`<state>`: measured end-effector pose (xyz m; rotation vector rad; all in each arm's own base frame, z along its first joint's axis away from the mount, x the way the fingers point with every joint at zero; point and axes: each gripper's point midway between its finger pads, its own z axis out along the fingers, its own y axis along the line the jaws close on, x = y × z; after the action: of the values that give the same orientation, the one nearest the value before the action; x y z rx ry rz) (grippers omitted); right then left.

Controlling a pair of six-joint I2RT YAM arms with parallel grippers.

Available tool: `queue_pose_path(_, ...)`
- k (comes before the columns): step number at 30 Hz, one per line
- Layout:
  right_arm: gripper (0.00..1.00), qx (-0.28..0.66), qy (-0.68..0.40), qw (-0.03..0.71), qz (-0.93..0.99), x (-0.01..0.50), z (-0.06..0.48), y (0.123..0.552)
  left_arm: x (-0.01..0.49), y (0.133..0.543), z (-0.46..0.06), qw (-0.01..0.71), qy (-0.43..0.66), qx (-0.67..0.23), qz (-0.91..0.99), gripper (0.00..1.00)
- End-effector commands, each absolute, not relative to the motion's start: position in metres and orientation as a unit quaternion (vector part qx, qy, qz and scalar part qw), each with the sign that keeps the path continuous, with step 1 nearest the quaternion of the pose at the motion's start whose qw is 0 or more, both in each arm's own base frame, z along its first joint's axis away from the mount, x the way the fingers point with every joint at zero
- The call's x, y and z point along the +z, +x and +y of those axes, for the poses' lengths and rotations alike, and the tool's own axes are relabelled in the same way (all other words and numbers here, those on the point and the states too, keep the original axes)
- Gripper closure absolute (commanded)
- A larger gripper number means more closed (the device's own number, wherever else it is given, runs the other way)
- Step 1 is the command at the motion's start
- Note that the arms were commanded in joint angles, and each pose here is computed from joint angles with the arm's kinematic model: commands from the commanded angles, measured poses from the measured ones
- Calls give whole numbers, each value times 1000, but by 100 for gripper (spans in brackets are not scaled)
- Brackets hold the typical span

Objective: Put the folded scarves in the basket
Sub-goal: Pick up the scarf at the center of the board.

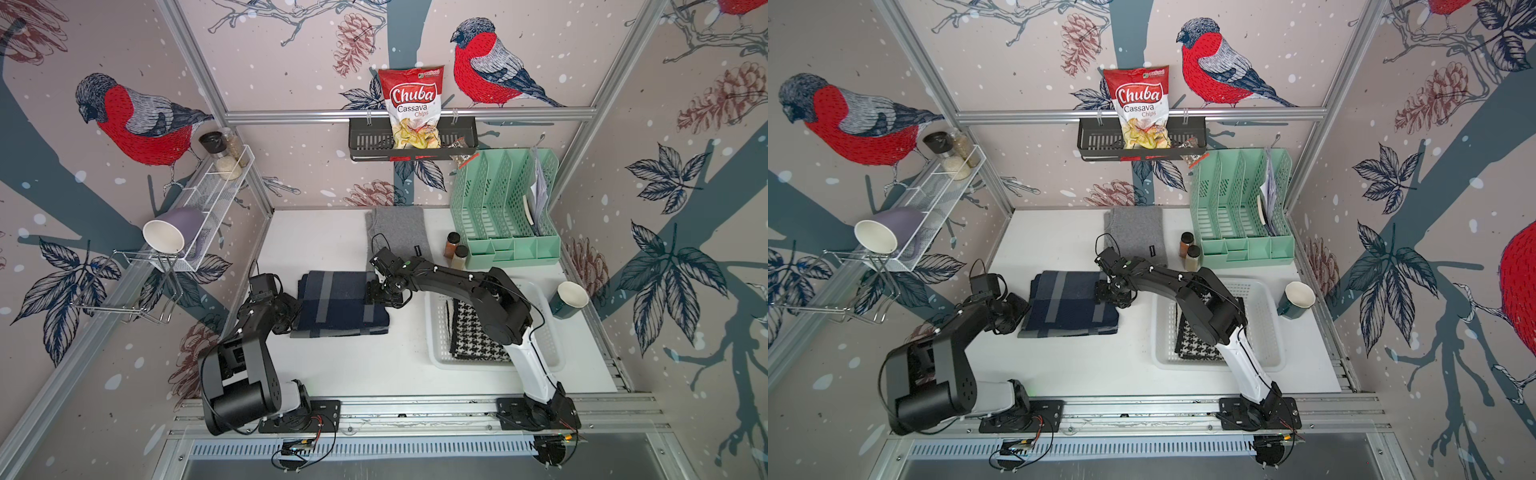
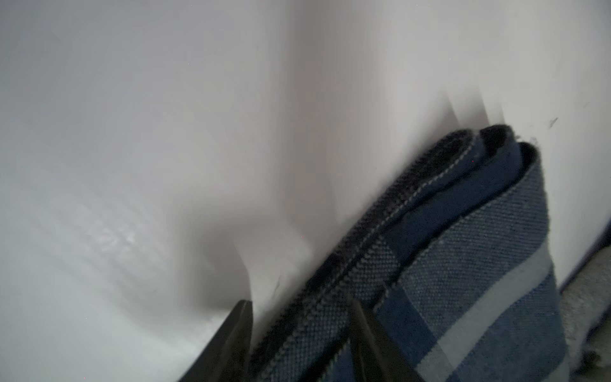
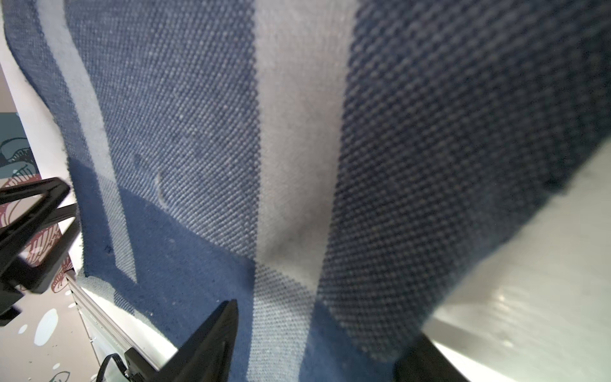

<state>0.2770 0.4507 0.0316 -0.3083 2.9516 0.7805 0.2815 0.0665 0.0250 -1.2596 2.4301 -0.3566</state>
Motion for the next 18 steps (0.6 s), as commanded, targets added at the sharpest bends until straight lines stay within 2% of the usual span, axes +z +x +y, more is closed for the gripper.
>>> queue_pose_path(1, 29, 221, -95, 28, 970, 16, 436, 275, 21, 288, 50, 171, -420, -165, 876, 47)
queue_pose_path(12, 29, 224, -96, 21, 970, 12, 437, 272, 34, 302, 47, 205, -412, -191, 867, 42)
queue_pose_path(18, 29, 226, -94, 17, 969, 10, 438, 272, 8, 294, 40, 149, -411, -189, 879, 42)
